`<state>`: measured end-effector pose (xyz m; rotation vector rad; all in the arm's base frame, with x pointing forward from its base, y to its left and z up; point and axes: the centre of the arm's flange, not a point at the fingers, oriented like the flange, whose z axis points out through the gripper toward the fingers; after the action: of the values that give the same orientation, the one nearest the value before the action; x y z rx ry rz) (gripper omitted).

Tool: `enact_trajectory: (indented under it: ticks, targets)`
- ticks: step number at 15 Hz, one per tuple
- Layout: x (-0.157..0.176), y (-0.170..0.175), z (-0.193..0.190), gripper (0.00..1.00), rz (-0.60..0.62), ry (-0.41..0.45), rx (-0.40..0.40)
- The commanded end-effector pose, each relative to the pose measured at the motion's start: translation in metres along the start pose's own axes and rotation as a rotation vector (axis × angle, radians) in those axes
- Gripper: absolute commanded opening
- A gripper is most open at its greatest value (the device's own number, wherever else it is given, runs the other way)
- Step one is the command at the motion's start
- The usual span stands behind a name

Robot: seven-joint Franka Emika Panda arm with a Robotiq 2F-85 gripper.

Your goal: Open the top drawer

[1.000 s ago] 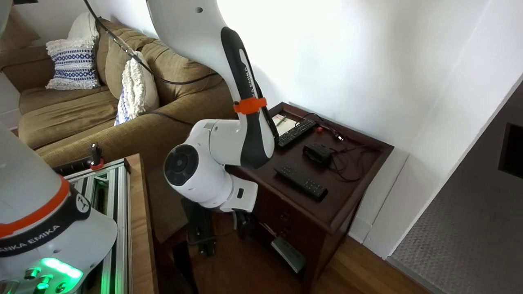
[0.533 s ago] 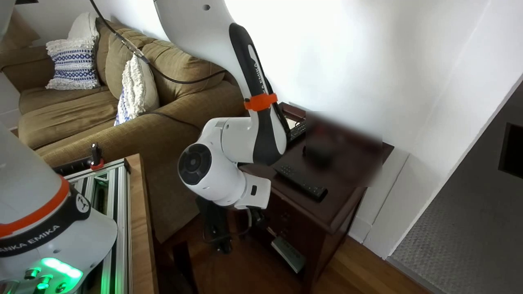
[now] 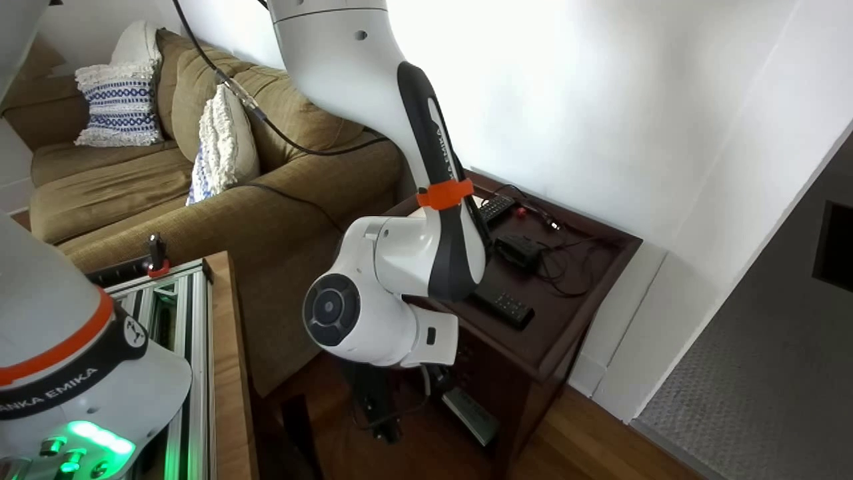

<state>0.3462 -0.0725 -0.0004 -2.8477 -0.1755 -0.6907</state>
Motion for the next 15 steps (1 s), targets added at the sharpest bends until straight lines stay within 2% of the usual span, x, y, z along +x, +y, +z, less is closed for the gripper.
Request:
enact_trajectory:
  ticks: [1, 13, 14, 15]
  targets:
    - [-0.007, 0.016, 0.014, 1.00, -0.083, 0.038, 0.033]
    - [0.001, 0.026, 0.044, 1.00, -0.194, 0.097, 0.046]
    - [0.002, 0.027, 0.046, 0.96, -0.197, 0.099, 0.047]
    - [0.003, 0.028, 0.047, 0.74, -0.202, 0.100, 0.047]
